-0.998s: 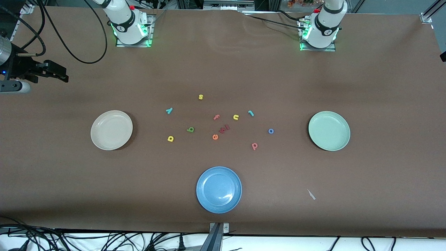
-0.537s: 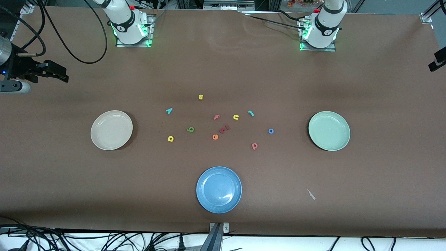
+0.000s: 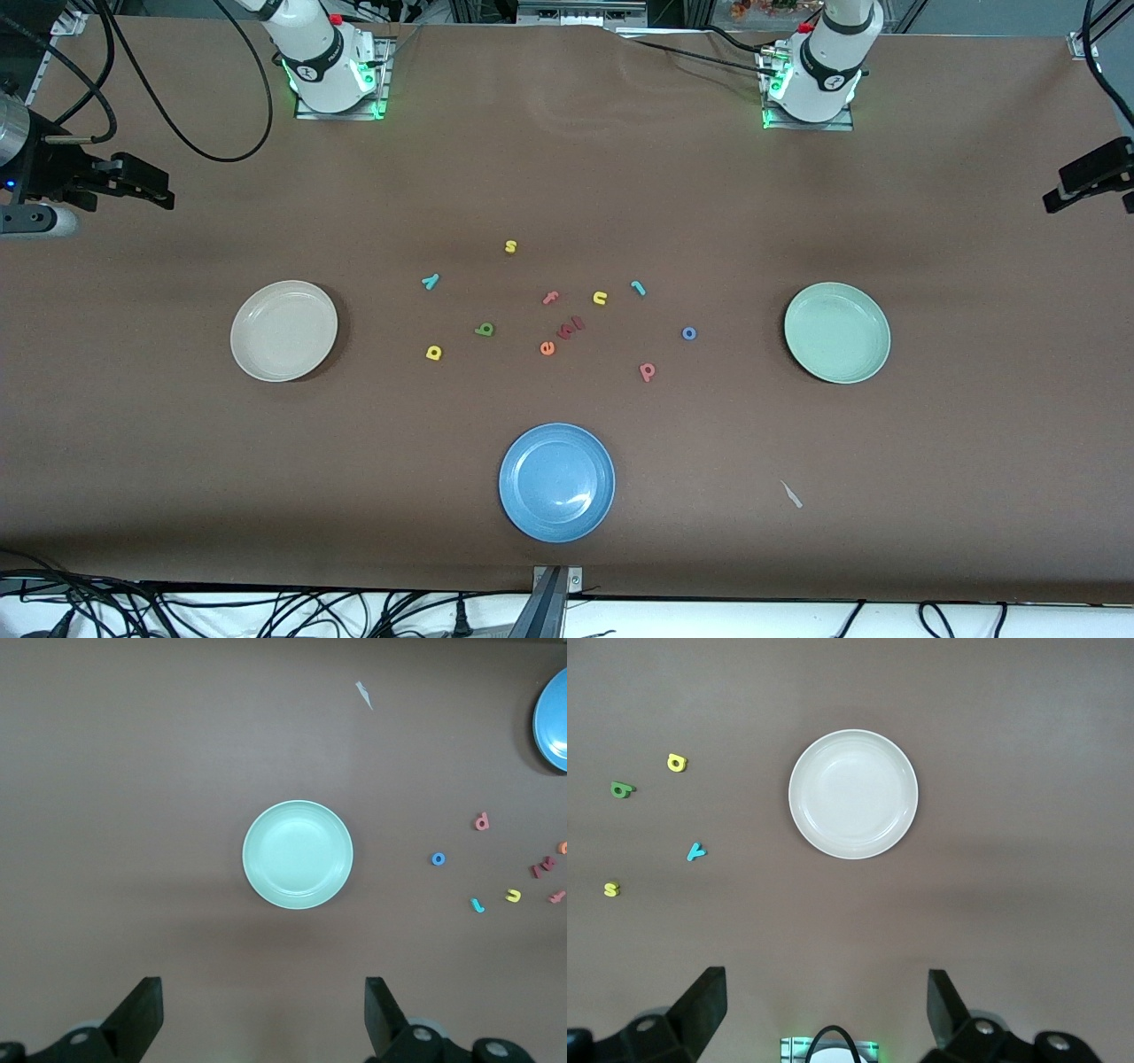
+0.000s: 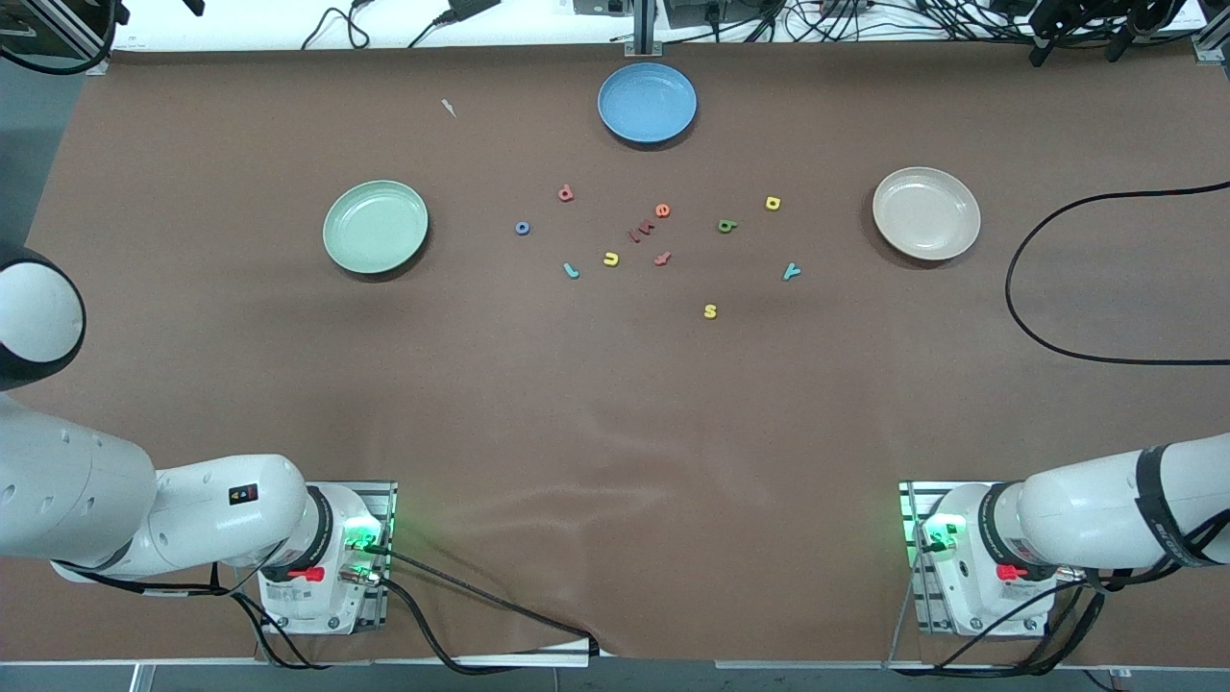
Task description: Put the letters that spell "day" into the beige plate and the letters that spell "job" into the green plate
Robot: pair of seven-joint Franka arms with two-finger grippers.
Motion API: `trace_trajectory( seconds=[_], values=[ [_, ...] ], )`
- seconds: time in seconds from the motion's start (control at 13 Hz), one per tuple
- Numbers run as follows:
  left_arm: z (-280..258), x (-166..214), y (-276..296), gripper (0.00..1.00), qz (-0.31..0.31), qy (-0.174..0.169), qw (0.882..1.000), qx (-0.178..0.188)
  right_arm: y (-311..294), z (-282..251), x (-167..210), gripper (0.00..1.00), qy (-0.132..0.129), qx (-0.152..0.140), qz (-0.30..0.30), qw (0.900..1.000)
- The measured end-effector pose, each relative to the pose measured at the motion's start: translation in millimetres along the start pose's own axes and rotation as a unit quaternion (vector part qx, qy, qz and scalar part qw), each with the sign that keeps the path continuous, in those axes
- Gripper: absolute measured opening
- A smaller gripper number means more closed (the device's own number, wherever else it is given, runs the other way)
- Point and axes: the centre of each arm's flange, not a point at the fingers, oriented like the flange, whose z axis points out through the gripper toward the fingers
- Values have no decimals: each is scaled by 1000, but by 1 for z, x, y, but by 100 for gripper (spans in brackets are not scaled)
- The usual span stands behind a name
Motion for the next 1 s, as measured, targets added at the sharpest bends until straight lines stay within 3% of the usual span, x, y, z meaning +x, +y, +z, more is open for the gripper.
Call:
trace_trajectory(
  seconds=[1.0],
  values=[
    [50,18,79,100,70,-50,996,-1,0,0,0,100,0,0,0,1000]
  ],
)
